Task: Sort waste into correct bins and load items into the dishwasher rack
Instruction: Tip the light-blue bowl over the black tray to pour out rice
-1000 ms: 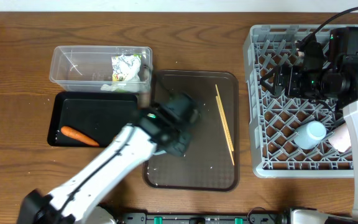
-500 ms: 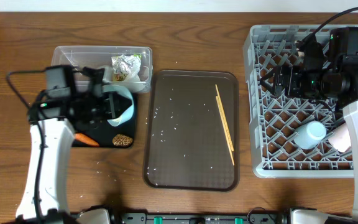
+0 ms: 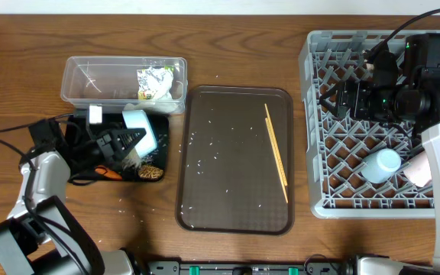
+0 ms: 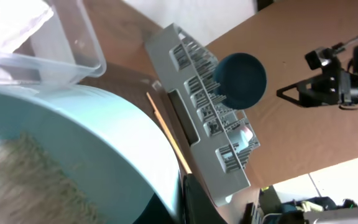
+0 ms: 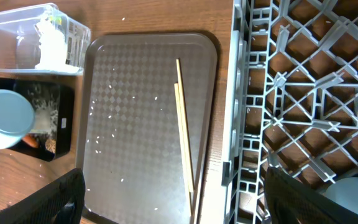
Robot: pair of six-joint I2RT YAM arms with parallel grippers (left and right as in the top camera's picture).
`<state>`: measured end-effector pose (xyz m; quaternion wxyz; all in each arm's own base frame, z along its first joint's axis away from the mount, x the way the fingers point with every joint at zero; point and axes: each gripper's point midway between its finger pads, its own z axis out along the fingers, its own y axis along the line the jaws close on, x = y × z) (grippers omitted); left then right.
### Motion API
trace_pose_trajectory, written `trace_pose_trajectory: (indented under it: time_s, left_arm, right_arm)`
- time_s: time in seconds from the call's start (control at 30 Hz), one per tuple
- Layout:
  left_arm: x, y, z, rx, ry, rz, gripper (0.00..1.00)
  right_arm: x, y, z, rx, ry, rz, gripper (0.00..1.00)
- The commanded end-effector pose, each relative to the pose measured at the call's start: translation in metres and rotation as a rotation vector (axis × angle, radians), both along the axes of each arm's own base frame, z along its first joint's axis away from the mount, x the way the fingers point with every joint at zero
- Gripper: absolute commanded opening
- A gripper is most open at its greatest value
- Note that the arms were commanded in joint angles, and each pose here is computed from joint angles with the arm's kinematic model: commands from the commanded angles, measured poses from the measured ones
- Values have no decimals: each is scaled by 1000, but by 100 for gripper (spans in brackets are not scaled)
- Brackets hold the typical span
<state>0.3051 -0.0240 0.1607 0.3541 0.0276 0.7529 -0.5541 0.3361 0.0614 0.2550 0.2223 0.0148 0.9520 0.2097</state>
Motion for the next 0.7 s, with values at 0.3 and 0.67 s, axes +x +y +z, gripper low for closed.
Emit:
trace_pose_trajectory:
  time_s: [0.3,0.67]
  left_arm:
    - [-2,7,-17,138,-109,1,6]
    - [-1,12,-9,103,-134,17,6]
  right_arm:
    - [-1,2,0,0,-2,15,84]
    - [-3,3,-1,-1,8,16,85]
